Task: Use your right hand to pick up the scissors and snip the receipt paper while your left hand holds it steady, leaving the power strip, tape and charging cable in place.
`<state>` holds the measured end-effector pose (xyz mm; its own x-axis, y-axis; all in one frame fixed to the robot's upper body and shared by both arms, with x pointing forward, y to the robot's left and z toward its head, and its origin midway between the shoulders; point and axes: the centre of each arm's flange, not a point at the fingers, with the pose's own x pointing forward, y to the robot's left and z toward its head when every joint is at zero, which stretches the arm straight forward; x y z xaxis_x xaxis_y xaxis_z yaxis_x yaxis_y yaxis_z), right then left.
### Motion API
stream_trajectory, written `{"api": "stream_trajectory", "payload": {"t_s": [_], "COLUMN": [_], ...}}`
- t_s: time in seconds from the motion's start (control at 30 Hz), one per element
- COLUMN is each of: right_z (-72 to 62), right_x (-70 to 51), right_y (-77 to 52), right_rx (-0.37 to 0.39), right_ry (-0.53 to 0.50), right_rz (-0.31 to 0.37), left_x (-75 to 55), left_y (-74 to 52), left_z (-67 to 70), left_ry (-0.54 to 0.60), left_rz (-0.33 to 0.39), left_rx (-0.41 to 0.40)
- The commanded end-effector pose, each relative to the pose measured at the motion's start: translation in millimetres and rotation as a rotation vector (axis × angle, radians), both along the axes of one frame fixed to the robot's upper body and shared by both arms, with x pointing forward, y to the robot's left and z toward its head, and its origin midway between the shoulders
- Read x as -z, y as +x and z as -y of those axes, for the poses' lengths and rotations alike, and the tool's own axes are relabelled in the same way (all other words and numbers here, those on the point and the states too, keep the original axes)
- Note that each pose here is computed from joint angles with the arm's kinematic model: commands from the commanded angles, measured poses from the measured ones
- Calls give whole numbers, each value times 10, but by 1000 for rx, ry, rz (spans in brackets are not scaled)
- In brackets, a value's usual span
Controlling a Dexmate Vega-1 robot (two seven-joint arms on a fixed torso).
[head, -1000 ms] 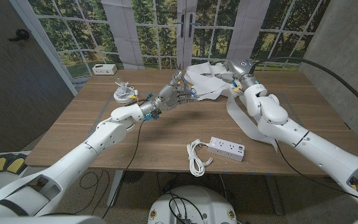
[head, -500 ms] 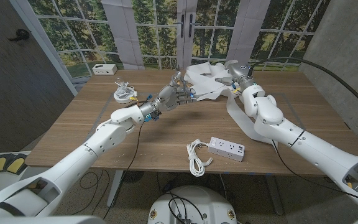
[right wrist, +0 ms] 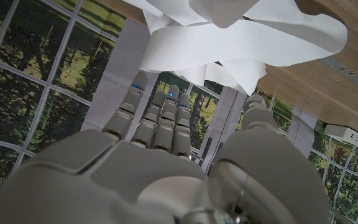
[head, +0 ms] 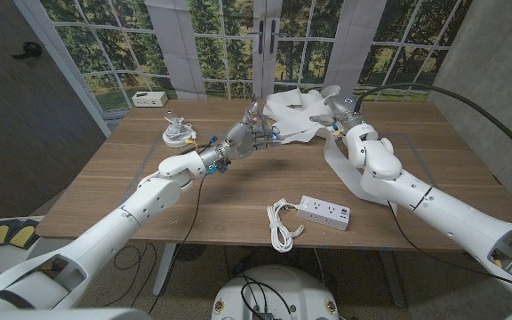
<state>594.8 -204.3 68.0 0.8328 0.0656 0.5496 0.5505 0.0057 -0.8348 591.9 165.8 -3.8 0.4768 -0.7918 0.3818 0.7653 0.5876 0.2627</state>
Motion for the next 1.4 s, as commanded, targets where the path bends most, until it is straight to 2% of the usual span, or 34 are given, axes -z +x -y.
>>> {"api": "stream_trajectory", "payload": {"t_s": [0.03, 0.43, 0.67, 0.97, 1.4], "right_z": [13, 24, 2, 23, -34], "right_x": [63, 78, 114, 135, 116], "right_y": [42, 58, 72, 70, 67], "right_rx": [14, 22, 30, 30, 33], "right_ry": [-3, -2, -26, -40, -38], "right_rz": [-29, -36, -62, -60, -50], "left_x": [-26, -45, -54, -44, -72], "left_y": [29, 46, 40, 36, 32], "left_z": [5, 19, 17, 38, 75], "left_ry": [6, 19, 21, 24, 31], "left_rz": [1, 5, 12, 13, 30], "left_rx": [15, 24, 24, 36, 54]}}
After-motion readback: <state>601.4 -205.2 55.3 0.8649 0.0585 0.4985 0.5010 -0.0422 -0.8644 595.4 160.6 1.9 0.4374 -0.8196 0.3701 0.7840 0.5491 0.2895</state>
